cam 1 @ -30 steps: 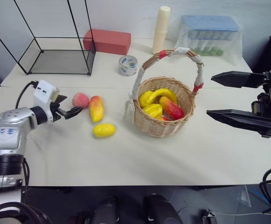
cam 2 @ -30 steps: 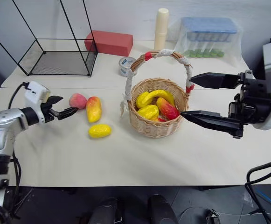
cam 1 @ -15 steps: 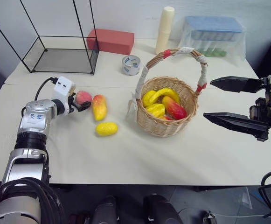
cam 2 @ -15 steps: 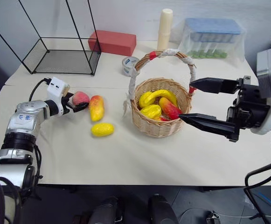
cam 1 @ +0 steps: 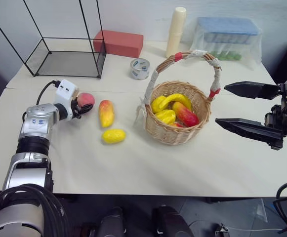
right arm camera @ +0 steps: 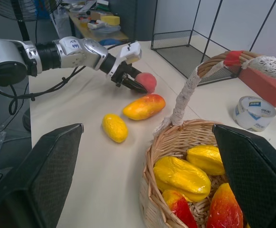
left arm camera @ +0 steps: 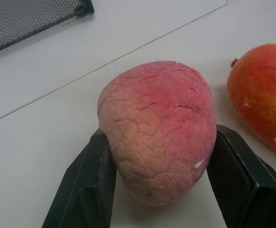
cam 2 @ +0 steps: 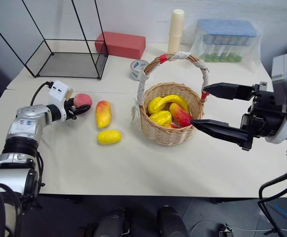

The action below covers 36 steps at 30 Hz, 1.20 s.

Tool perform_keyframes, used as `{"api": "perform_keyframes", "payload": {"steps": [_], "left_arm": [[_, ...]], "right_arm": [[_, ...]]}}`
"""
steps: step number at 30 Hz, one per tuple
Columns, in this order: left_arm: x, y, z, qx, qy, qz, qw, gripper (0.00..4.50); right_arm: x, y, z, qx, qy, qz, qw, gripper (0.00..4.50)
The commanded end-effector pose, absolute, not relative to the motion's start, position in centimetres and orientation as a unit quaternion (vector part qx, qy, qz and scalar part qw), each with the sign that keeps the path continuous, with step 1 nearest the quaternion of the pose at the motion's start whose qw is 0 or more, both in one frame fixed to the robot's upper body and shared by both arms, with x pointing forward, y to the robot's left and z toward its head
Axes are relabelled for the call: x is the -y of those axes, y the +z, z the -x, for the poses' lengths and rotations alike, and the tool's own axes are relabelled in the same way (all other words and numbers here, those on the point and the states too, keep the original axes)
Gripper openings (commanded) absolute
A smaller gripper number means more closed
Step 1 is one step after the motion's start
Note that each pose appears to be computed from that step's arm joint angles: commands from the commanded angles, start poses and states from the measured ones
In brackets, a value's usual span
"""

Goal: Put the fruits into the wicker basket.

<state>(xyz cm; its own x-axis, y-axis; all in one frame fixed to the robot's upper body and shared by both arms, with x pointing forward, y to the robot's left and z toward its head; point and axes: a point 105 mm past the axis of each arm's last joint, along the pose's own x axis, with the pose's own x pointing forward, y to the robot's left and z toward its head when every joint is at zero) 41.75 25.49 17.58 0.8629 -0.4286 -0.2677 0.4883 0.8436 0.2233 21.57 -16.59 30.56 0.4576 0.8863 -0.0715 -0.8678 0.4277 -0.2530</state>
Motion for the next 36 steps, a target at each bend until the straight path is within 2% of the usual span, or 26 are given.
{"api": "perform_keyframes", "payload": {"steps": [1, 3, 6, 10, 16, 22, 25, 26, 27, 31, 34, 36], "left_arm": [[-22.1, 25.0, -35.4, 0.023, -0.430, -0.148, 0.890, 2.38], [-19.1, 26.4, -30.7, 0.027, -0.544, -0.155, 0.824, 2.38], [-16.2, 26.6, -29.1, 0.015, -0.589, -0.176, 0.789, 2.38], [-11.9, 26.3, -29.9, 0.010, -0.596, -0.204, 0.777, 2.38], [-4.5, 25.9, -31.9, -0.004, -0.591, -0.124, 0.797, 2.38], [-0.8, 25.3, -32.2, -0.012, -0.612, -0.112, 0.782, 2.38], [-0.2, 24.8, -32.7, -0.022, -0.609, -0.121, 0.784, 2.38], [0.0, 24.7, -33.2, -0.022, -0.600, -0.128, 0.789, 2.99], [0.1, 24.6, -33.4, -0.020, -0.596, -0.136, 0.791, 3.17], [-0.3, 24.2, -33.1, -0.020, -0.598, -0.129, 0.790, 4.42], [-1.6, 24.6, -33.3, -0.012, -0.588, -0.119, 0.800, 4.47], [-3.1, 25.8, -32.6, 0.016, -0.600, -0.095, 0.794, 4.47]], "right_arm": [[17.4, 31.2, -21.0, 0.054, 0.497, 0.137, 0.855, 4.50], [17.9, 30.7, -21.0, 0.045, 0.483, 0.137, 0.864, 4.50], [18.3, 30.4, -20.8, 0.043, 0.470, 0.131, 0.872, 4.50], [18.6, 29.8, -20.5, 0.043, 0.445, 0.126, 0.886, 4.50], [18.8, 29.3, -19.4, 0.046, 0.416, 0.122, 0.900, 4.50], [18.8, 29.1, -18.9, 0.045, 0.400, 0.121, 0.908, 4.50], [18.9, 29.1, -18.9, 0.044, 0.393, 0.119, 0.911, 4.50], [19.0, 29.0, -18.9, 0.043, 0.389, 0.119, 0.913, 4.50], [19.1, 28.9, -18.9, 0.041, 0.385, 0.119, 0.914, 4.50], [19.0, 28.5, -19.0, 0.035, 0.385, 0.120, 0.914, 4.50], [18.9, 28.5, -19.1, 0.034, 0.390, 0.119, 0.912, 4.50], [18.9, 28.6, -19.3, 0.035, 0.393, 0.117, 0.911, 4.50]]}}
